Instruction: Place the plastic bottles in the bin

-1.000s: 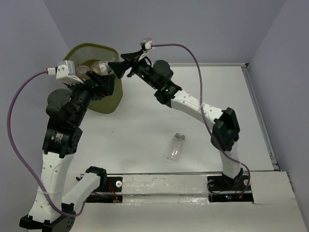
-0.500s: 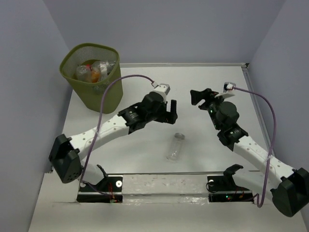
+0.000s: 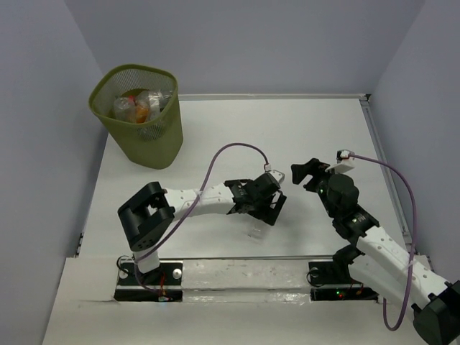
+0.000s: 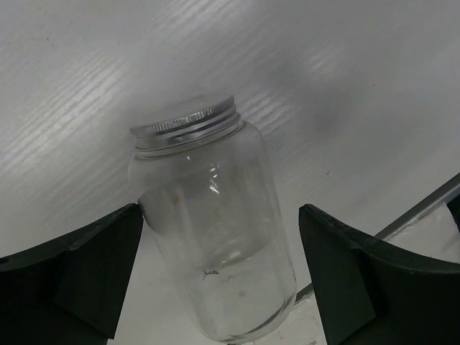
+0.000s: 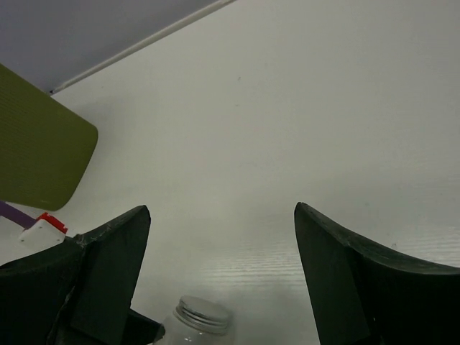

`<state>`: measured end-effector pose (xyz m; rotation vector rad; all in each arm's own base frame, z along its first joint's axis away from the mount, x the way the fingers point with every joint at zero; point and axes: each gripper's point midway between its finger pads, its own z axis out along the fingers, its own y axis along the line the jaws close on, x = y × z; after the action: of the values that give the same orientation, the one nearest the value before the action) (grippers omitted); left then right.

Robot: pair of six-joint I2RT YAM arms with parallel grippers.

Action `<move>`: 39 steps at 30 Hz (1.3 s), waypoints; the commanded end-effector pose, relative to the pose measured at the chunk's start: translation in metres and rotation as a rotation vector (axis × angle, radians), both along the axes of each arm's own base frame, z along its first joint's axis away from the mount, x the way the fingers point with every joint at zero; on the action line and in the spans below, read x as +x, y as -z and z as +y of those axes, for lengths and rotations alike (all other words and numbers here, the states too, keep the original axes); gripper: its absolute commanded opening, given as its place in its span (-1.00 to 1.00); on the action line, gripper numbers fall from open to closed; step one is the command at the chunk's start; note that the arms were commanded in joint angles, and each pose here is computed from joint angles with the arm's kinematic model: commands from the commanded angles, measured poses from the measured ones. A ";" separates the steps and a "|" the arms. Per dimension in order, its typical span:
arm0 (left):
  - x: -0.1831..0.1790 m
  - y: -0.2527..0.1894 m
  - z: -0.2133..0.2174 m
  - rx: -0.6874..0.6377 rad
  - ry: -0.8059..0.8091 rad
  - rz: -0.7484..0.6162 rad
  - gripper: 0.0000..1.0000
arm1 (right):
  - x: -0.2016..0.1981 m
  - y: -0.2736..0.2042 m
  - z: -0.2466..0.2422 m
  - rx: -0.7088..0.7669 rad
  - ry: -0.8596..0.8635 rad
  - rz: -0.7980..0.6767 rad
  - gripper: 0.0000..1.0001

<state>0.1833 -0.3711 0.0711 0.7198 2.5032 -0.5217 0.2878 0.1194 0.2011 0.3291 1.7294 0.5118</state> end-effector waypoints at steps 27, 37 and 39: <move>0.245 -0.411 0.259 -0.349 -0.900 -0.903 0.36 | -0.008 -0.006 0.049 0.039 -0.277 -0.042 0.68; 0.299 -0.360 0.350 -0.215 -1.132 -0.838 0.55 | -0.011 -0.002 0.058 0.030 -0.332 -0.038 0.68; 0.300 -0.347 0.355 -0.167 -1.148 -0.823 0.91 | -0.011 -0.002 0.059 0.028 -0.335 -0.039 0.68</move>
<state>0.4955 -0.0282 0.4057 -0.4816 1.6875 -0.0034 0.2740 0.1728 0.1860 0.0851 1.8138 0.7494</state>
